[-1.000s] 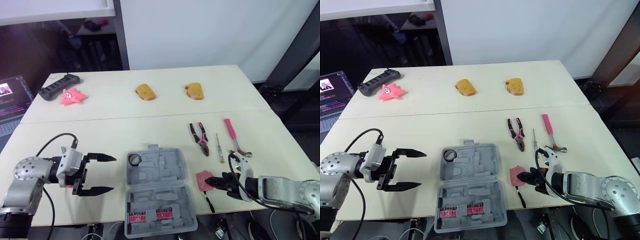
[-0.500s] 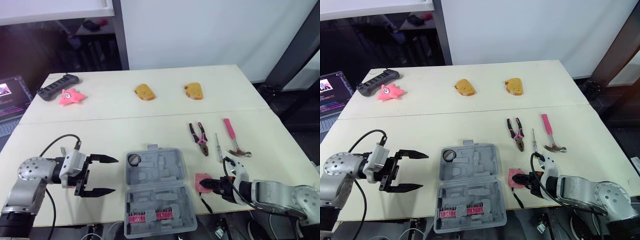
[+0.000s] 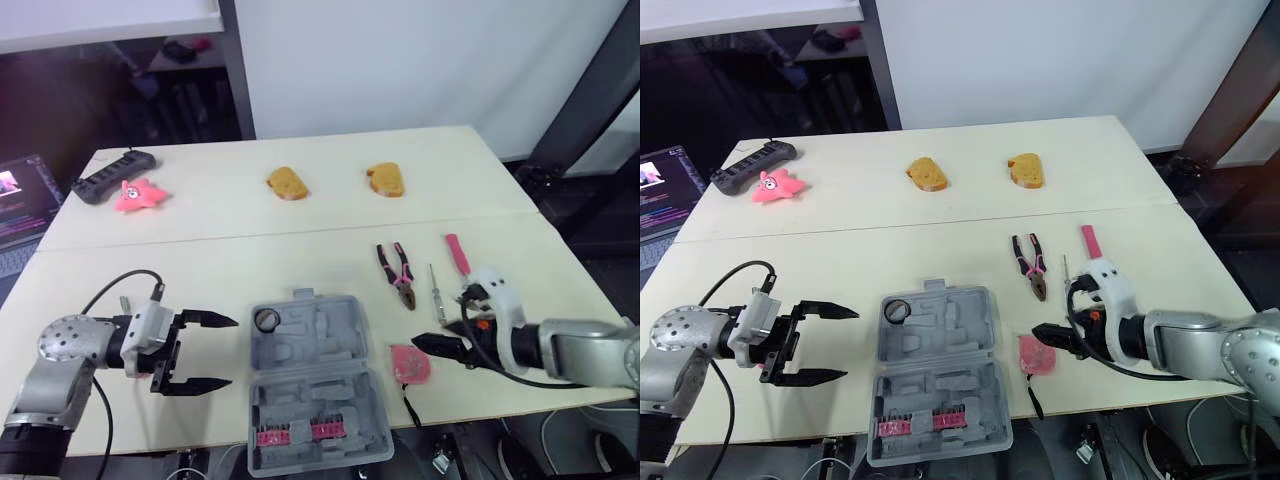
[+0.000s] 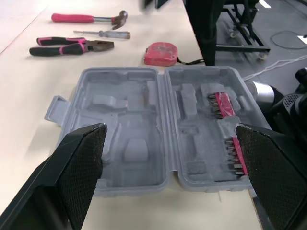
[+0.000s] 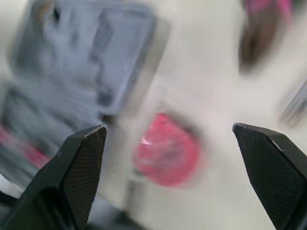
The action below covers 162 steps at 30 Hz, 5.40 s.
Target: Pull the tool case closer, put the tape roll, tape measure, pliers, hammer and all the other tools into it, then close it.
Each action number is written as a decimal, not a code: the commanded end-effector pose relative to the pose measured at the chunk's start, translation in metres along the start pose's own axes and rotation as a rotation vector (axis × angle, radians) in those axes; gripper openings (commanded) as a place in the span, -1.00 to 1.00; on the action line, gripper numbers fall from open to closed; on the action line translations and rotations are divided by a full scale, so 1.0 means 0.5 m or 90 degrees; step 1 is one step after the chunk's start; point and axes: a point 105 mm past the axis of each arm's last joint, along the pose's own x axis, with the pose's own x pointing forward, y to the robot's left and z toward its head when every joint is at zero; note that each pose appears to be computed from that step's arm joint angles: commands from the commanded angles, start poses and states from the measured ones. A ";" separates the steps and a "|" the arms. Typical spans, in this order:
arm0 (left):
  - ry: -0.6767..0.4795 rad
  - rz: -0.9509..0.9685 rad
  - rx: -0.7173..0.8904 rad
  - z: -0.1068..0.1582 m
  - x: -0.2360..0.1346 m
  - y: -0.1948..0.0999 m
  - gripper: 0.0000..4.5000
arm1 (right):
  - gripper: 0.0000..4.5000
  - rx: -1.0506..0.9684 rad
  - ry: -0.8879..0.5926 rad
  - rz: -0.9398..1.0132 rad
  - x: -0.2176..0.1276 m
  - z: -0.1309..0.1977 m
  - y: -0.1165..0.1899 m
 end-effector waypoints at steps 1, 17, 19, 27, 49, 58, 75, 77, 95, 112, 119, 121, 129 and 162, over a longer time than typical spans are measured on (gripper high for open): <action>0.003 0.006 0.015 0.007 -0.003 0.003 1.00 | 0.98 -0.287 0.015 0.135 0.020 -0.033 0.037; 0.010 0.034 0.013 0.006 -0.008 -0.004 1.00 | 0.98 -0.380 0.086 0.171 0.092 -0.079 -0.020; 0.010 0.037 0.013 0.006 -0.007 -0.004 1.00 | 0.98 -0.387 0.094 0.170 0.098 -0.082 -0.024; 0.012 0.045 0.013 0.005 -0.008 -0.006 1.00 | 0.98 -0.380 0.100 0.180 0.119 -0.080 -0.020; 0.014 0.060 0.009 -0.003 -0.003 0.004 1.00 | 0.29 -0.409 0.016 0.203 0.053 0.097 0.020; 0.020 0.070 0.013 -0.007 -0.003 0.023 1.00 | 0.29 -0.360 0.138 0.172 0.107 0.183 0.020; 0.022 0.077 0.013 -0.014 -0.002 0.024 1.00 | 0.29 -0.506 0.284 0.146 0.237 0.208 0.020; 0.023 0.079 0.013 -0.014 -0.002 0.022 1.00 | 0.29 -0.507 0.287 0.153 0.248 0.204 0.025; 0.023 0.083 0.006 -0.013 -0.002 0.010 1.00 | 0.29 -0.503 0.271 0.150 0.282 0.208 0.028; 0.023 0.076 0.003 -0.012 0.002 0.011 1.00 | 0.29 -0.497 0.244 0.140 0.291 0.218 0.031; 0.024 0.074 0.001 -0.012 0.002 0.011 1.00 | 0.29 -0.477 0.217 0.142 0.270 0.234 0.030; 0.024 0.075 0.001 -0.013 0.002 0.011 1.00 | 0.29 -0.468 0.211 0.142 0.264 0.235 0.029; 0.024 0.077 -0.001 -0.014 0.004 0.009 1.00 | 0.29 -0.475 0.229 0.146 0.284 0.206 0.027; 0.023 0.075 -0.003 -0.014 0.005 0.007 1.00 | 0.98 -0.400 0.128 0.164 0.236 0.230 0.020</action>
